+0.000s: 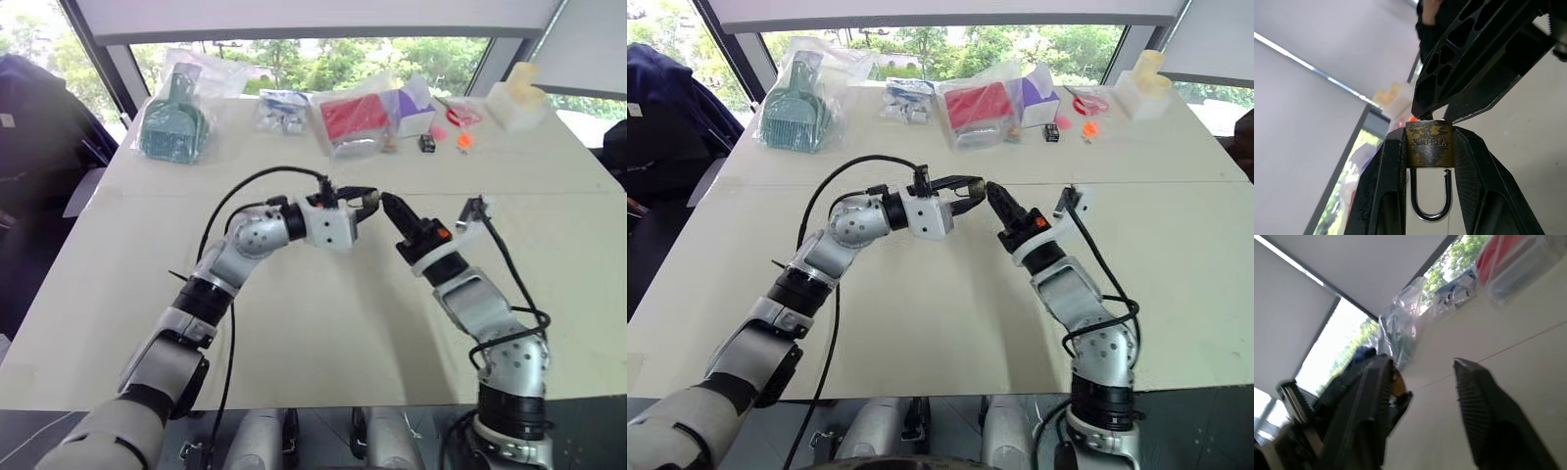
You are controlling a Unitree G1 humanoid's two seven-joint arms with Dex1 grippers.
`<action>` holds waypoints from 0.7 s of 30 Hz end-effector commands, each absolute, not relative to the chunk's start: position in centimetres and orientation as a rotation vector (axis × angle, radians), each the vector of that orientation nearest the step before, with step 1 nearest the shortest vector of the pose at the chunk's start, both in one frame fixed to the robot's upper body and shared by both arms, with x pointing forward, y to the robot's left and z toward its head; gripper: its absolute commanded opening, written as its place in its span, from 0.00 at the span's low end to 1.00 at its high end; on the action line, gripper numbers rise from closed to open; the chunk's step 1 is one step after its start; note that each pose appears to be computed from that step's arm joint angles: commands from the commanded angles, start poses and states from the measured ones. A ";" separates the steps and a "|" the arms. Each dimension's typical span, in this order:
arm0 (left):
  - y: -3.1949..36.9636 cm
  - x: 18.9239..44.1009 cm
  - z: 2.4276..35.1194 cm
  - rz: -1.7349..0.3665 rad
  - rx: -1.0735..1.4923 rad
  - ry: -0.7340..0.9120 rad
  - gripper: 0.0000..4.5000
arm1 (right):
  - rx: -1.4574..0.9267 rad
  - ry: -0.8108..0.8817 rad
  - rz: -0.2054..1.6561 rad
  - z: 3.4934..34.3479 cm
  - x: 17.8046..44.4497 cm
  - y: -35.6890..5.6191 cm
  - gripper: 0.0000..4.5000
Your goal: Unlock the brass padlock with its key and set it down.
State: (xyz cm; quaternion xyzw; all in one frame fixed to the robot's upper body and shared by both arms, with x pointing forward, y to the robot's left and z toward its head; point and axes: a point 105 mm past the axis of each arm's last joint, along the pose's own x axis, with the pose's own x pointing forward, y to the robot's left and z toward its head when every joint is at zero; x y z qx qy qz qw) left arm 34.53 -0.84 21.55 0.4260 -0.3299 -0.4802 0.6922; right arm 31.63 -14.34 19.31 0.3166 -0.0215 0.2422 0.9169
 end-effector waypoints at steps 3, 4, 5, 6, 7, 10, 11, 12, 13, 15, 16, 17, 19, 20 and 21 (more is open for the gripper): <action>0.5 34.8 24.5 -1.047 0.865 -0.762 0.17 | 0.516 -0.084 0.556 20.1 30.8 -15.6 0.64; 0.4 34.6 24.5 -1.059 0.860 -0.767 0.17 | 0.513 -0.088 0.572 20.3 30.7 -15.5 0.64; 0.3 34.3 24.6 -1.069 0.858 -0.773 0.17 | 0.509 -0.087 0.592 20.4 30.6 -15.3 0.64; 0.1 34.1 24.7 -1.074 0.857 -0.782 0.17 | 0.509 -0.085 0.614 20.4 30.5 -15.1 0.64; 0.0 34.0 24.8 -1.077 0.858 -0.790 0.17 | 0.512 -0.081 0.637 20.4 30.4 -14.8 0.64; -0.1 33.7 24.5 -1.093 0.876 -0.796 0.17 | 0.534 -0.079 0.686 20.6 30.1 -14.1 0.64; -0.1 33.6 24.4 -1.096 0.880 -0.795 0.17 | 0.542 -0.080 0.699 20.7 30.0 -13.8 0.64; -0.1 33.6 24.4 -1.096 0.881 -0.795 0.17 | 0.549 -0.080 0.708 20.8 30.0 -13.6 0.64; -0.1 33.6 24.4 -1.096 0.881 -0.794 0.17 | 0.553 -0.080 0.714 20.8 30.0 -13.5 0.64; -0.1 33.6 24.4 -1.095 0.880 -0.795 0.17 | 0.564 -0.073 0.733 20.8 29.9 -13.2 0.64; -0.1 33.6 24.4 -1.095 0.882 -0.796 0.17 | 0.569 -0.071 0.741 20.8 29.8 -13.0 0.64; -0.1 33.6 24.4 -1.095 0.883 -0.797 0.17 | 0.573 -0.071 0.745 20.8 29.8 -12.9 0.64; -0.1 33.5 24.3 -1.099 0.884 -0.796 0.17 | 0.583 -0.072 0.758 20.8 29.7 -12.7 0.64; -0.2 33.5 24.2 -1.103 0.886 -0.797 0.17 | 0.588 -0.072 0.765 20.9 29.7 -12.6 0.64; -0.3 33.3 24.1 -1.110 0.887 -0.799 0.17 | 0.592 -0.073 0.772 20.9 29.6 -12.4 0.64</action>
